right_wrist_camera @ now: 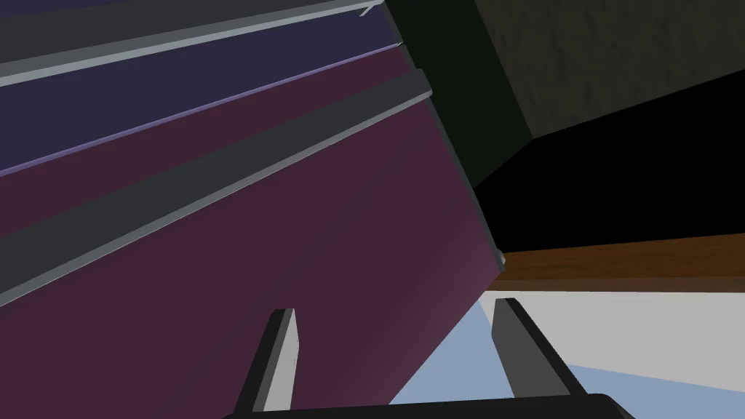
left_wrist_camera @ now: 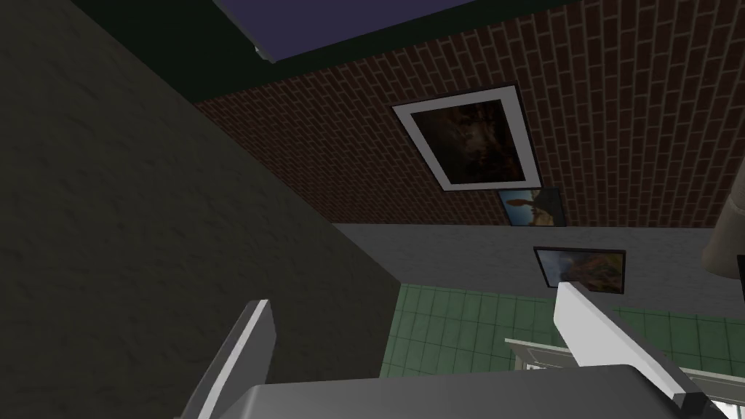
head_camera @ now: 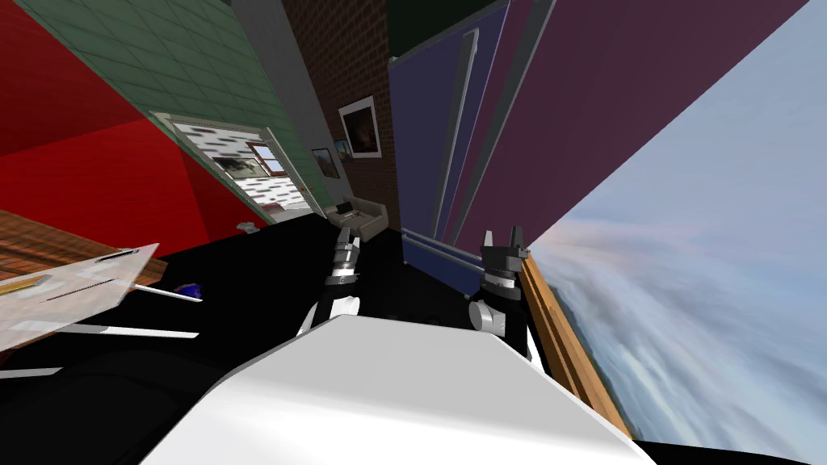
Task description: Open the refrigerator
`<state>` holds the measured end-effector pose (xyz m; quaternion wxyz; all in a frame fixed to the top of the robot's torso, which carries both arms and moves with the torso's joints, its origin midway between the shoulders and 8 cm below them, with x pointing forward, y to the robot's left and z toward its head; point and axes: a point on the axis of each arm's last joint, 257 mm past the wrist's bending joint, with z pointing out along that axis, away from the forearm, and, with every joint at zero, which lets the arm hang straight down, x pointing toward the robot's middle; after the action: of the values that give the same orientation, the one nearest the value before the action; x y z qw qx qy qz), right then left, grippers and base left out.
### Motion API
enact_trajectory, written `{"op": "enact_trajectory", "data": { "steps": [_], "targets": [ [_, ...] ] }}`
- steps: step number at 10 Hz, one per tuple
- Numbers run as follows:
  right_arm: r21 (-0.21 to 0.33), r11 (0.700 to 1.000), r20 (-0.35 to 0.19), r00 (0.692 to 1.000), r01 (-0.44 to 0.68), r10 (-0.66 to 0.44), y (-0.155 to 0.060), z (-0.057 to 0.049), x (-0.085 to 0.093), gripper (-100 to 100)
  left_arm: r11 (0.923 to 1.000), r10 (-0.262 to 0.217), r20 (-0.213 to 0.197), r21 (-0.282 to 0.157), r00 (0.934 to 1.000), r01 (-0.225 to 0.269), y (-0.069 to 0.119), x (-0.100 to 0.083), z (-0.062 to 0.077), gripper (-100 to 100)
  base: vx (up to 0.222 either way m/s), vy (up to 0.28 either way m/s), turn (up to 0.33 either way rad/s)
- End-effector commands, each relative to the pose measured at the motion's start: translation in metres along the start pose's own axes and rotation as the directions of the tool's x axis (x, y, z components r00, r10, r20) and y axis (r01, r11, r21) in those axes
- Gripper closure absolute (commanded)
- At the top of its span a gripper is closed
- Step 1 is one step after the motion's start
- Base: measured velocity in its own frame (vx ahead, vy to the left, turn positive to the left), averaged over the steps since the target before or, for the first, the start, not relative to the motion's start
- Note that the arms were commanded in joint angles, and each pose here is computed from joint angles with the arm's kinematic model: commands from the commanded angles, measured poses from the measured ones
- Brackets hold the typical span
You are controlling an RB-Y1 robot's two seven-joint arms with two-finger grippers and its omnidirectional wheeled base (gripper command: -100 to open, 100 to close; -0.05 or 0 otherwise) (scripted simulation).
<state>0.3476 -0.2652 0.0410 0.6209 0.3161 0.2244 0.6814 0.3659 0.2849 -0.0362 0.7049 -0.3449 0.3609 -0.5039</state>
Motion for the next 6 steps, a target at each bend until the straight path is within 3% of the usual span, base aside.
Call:
{"op": "enact_trajectory", "data": {
  "steps": [1,6],
  "targets": [
    [0.0,1.0,0.0,1.0,0.0,0.0,0.0,0.0,0.0,0,1.0,0.0,0.0,0.0,1.0,0.0,0.0,0.0,0.0,0,0.0,0.0,0.0],
    [0.0,1.0,0.0,1.0,0.0,0.0,0.0001,0.0,0.0,0,1.0,0.0,0.0,0.0,1.0,0.0,-0.0001,0.0,0.0,0,0.0,0.0,0.0]
  ]
}}
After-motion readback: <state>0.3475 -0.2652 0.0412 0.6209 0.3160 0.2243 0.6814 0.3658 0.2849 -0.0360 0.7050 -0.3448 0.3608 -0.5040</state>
